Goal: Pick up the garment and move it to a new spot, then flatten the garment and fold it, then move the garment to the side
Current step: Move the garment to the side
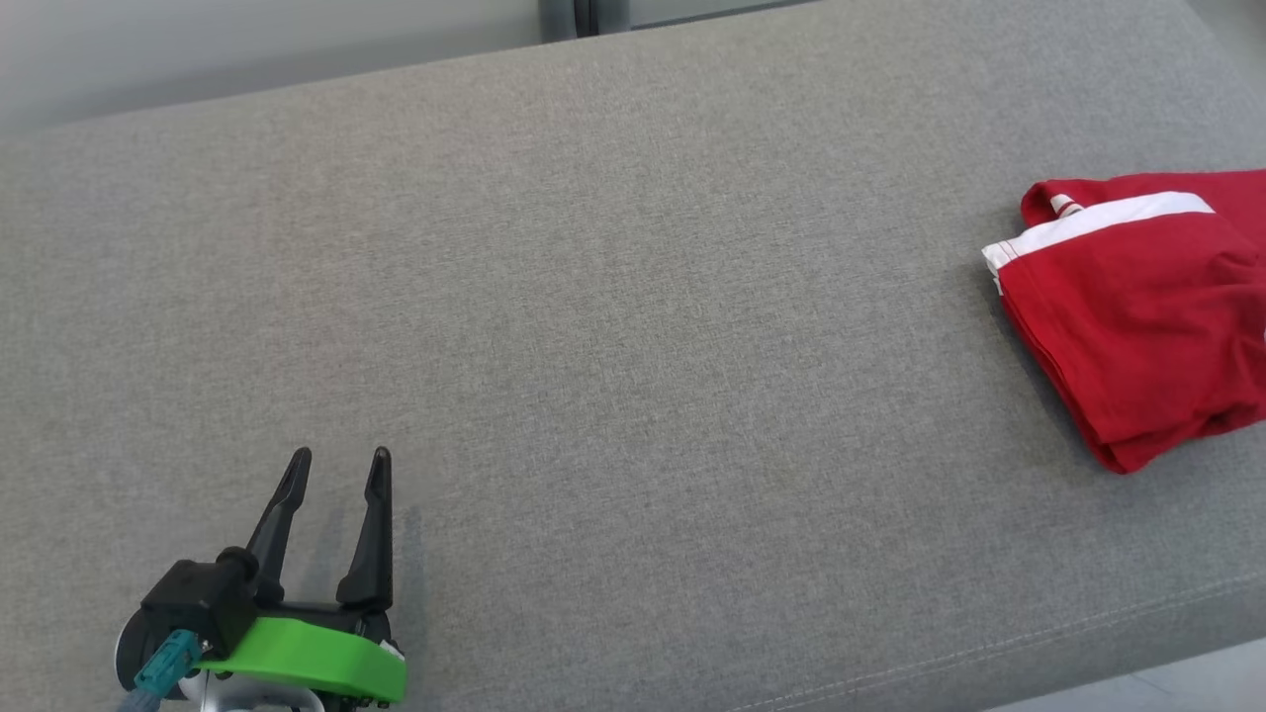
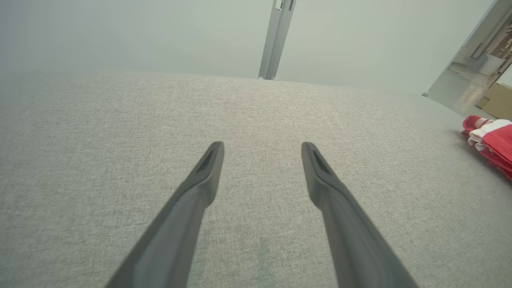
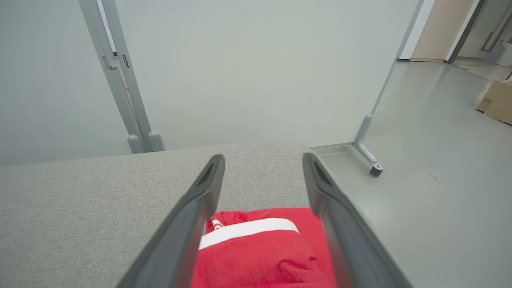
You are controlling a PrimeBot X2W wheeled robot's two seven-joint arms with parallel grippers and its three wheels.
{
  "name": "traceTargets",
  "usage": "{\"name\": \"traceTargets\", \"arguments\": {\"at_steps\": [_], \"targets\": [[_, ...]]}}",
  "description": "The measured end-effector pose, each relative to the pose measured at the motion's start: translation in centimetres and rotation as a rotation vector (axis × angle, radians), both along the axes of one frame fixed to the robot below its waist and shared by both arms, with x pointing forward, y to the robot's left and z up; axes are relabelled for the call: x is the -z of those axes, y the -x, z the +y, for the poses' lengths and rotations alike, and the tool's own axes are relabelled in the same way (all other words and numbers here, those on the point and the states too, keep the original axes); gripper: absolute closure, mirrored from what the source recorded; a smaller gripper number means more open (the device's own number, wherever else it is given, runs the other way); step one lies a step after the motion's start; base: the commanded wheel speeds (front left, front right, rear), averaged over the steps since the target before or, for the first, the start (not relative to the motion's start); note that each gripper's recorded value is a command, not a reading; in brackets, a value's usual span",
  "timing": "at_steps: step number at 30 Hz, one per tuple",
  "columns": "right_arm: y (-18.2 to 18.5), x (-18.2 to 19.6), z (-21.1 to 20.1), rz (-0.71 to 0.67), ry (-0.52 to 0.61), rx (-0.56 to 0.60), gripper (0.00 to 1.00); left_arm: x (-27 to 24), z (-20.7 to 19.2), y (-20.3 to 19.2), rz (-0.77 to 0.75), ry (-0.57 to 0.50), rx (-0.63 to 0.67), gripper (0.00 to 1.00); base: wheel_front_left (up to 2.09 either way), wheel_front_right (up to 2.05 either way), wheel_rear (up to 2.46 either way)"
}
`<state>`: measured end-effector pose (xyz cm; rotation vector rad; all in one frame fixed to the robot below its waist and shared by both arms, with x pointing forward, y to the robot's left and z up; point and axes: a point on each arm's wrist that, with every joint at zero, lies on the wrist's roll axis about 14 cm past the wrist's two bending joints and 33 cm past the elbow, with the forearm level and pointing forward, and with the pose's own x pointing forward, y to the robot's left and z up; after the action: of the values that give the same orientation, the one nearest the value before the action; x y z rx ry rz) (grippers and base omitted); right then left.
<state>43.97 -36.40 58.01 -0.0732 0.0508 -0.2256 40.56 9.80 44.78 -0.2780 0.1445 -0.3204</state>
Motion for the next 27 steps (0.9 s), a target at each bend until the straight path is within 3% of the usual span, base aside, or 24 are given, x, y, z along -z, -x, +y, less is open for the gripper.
{"name": "traceTargets", "arguments": {"at_steps": [4, 13, 18, 27], "targets": [[1.6, 0.2, 1.9, -0.085, 0.022, -0.022, 0.0, -0.7, 2.3, 1.1, -0.016, -0.018, -0.069, 0.0, 0.0, 0.0, 0.0], [3.3, 2.4, 9.2, -0.213, -0.061, -0.143, 0.0, -1.7, 6.8, 3.5, -0.037, -0.036, -0.216, 0.0, 0.0, 0.0, 0.0], [4.7, 6.7, 13.4, -0.117, -0.03, -0.24, 0.0, -1.9, 9.1, 5.3, -0.043, -0.036, -0.286, 0.0, 0.0, 0.0, 0.0], [6.0, 7.4, 15.2, -0.097, 0.06, -0.241, 0.0, -2.7, 12.1, 7.7, -0.078, -0.039, -0.376, 0.0, 0.0, 0.0, 0.0]]}}
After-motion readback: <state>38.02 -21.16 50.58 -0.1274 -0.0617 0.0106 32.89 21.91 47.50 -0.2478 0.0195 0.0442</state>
